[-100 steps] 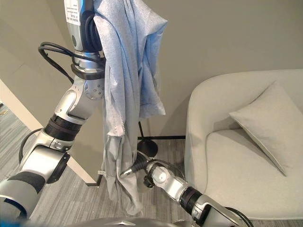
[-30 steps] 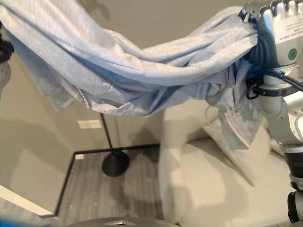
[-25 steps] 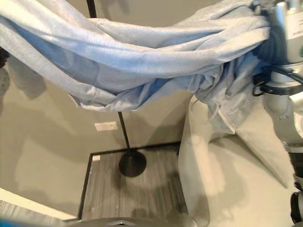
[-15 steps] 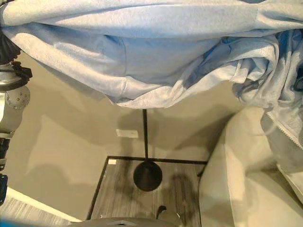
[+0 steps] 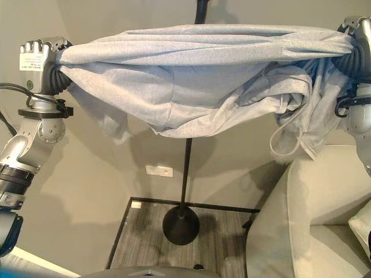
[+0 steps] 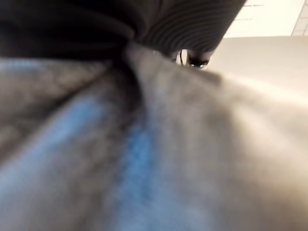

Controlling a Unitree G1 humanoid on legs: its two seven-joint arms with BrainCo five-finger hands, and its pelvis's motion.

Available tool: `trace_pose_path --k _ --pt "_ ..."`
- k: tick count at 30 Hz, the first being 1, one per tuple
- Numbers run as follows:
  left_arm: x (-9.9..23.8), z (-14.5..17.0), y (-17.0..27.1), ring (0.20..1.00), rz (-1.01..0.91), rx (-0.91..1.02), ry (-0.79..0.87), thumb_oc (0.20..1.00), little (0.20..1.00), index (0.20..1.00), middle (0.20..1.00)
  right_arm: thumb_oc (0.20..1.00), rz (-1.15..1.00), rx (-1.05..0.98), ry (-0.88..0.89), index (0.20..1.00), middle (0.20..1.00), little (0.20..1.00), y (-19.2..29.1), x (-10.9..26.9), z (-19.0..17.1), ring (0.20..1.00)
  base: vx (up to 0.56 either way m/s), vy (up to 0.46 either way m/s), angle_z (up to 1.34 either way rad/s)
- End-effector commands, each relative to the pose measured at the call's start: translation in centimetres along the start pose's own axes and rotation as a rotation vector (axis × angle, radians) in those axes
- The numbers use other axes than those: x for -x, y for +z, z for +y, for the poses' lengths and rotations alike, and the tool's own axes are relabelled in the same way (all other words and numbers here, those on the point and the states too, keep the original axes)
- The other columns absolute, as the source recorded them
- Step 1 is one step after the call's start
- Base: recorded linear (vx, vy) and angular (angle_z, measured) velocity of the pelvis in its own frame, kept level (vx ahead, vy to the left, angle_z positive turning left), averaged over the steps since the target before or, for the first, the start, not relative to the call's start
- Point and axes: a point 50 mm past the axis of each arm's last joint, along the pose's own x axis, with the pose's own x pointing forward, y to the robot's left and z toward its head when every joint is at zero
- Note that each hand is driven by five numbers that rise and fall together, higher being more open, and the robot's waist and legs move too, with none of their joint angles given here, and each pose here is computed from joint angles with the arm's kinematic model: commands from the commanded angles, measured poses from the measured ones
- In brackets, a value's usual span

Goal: Hang the clothes on the sofa on the clothes rack.

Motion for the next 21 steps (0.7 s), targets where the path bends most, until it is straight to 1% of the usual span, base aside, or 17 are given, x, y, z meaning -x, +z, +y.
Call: trace_pose_path --k 1,4,8,13,15,16,18,19,20,21 --pt "-1.0 0.5 -1.2 0.200 0.099 0.060 0.024 0.200 0.200 0.200 0.200 0.200 0.177 0.011 -0.017 0.200 0.200 0.200 -2.8 -1.2 -0.7 0.200 0.04 -0.064 0.10" --pt "-0.7 -0.9 -0.6 0.200 0.129 0.135 -0.030 0.200 0.200 0.200 0.200 0.200 0.228 -0.010 0.026 0.200 0.200 0.200 -3.2 -1.7 0.2 0.200 0.06 -0.067 0.01" --pt "-1.3 -1.5 -0.4 0.200 0.150 0.172 -0.048 0.200 0.200 0.200 0.200 0.200 0.279 0.003 0.053 0.200 0.200 0.200 -3.8 -2.8 0.5 0.200 0.05 -0.065 0.00" --pt "-3.6 -2.5 0.4 0.200 0.160 0.201 -0.075 0.200 0.200 0.200 0.200 0.200 0.357 0.004 0.058 0.200 0.200 0.200 -4.3 -4.5 0.2 0.200 0.04 -0.090 0.00" --pt "-4.3 -3.4 0.1 0.200 0.196 0.181 -0.119 0.200 0.200 0.200 0.200 0.200 0.380 -0.019 0.080 0.200 0.200 0.200 -4.1 -5.1 0.6 0.200 0.04 -0.087 0.04" --pt "-4.3 -3.4 0.1 0.200 0.197 0.182 -0.118 0.200 0.200 0.200 0.200 0.200 0.380 -0.019 0.079 0.200 0.200 0.200 -4.1 -5.2 0.5 0.200 0.04 -0.091 0.05" --pt "-3.8 -4.2 -0.3 0.200 0.227 0.178 -0.172 0.200 0.200 0.200 0.200 0.200 0.392 -0.012 0.121 0.200 0.200 0.200 -4.2 -4.8 1.3 0.200 0.04 -0.085 0.06" --pt "-3.0 -5.0 -0.7 0.200 0.257 0.175 -0.212 0.200 0.200 0.200 0.200 0.200 0.418 -0.029 0.161 0.200 0.200 0.200 -4.3 -4.1 2.5 0.200 0.05 -0.078 0.10" --pt "-3.0 -5.0 -0.7 0.200 0.257 0.175 -0.212 0.200 0.200 0.200 0.200 0.200 0.418 -0.029 0.161 0.200 0.200 0.200 -4.3 -4.1 2.5 0.200 0.05 -0.084 0.12" --pt "-2.5 -5.3 -0.8 0.200 0.269 0.177 -0.233 0.200 0.200 0.200 0.200 0.200 0.430 -0.036 0.192 0.200 0.200 0.200 -4.4 -3.5 3.3 0.200 0.05 -0.085 0.07"
